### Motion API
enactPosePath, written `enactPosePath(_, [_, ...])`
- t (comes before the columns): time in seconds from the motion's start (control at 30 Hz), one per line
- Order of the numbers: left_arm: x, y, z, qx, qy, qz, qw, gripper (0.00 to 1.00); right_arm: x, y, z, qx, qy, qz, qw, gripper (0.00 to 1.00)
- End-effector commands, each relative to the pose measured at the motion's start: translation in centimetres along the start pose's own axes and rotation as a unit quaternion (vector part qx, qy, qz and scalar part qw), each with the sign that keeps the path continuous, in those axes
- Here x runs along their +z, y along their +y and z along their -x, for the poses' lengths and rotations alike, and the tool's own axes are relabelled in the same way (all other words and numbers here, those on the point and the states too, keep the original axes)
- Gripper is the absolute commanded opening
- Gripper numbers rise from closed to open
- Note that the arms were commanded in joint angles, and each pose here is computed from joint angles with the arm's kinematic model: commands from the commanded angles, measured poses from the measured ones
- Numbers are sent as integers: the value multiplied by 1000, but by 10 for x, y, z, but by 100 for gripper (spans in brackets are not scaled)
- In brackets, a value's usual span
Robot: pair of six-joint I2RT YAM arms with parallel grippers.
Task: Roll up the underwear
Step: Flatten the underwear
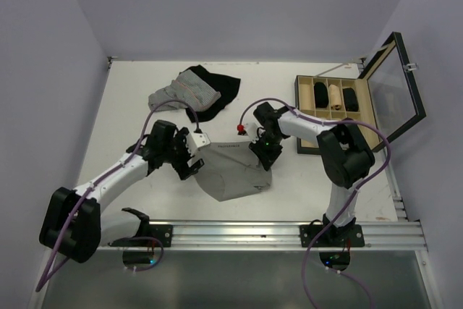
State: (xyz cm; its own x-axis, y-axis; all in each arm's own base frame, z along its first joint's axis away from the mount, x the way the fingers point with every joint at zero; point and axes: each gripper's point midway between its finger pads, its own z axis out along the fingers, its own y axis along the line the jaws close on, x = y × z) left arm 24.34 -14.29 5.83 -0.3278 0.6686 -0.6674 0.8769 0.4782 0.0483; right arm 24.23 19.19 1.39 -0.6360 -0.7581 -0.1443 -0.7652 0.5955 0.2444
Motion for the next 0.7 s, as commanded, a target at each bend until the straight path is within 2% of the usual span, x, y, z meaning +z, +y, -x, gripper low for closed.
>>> enactPosePath(0.0, [4, 18, 17, 29, -18, 71, 997, 100, -2, -6, 11, -8, -23, -21, 999, 18])
enactPosePath(0.1, [11, 16, 18, 35, -13, 75, 996, 100, -3, -6, 12, -7, -25, -23, 999, 13])
enactPosePath(0.23, [25, 10, 8, 36, 12, 62, 997, 100, -6, -5, 13, -7, -26, -25, 999, 0])
enactPosePath(0.4, [42, 8, -22, 25, 68, 55, 996, 100, -24, 0, 15, -14, -41, -27, 999, 0])
enactPosePath(0.67, [44, 8, -45, 28, 110, 61, 992, 100, -38, 0, 1, -40, -28, -43, 998, 0])
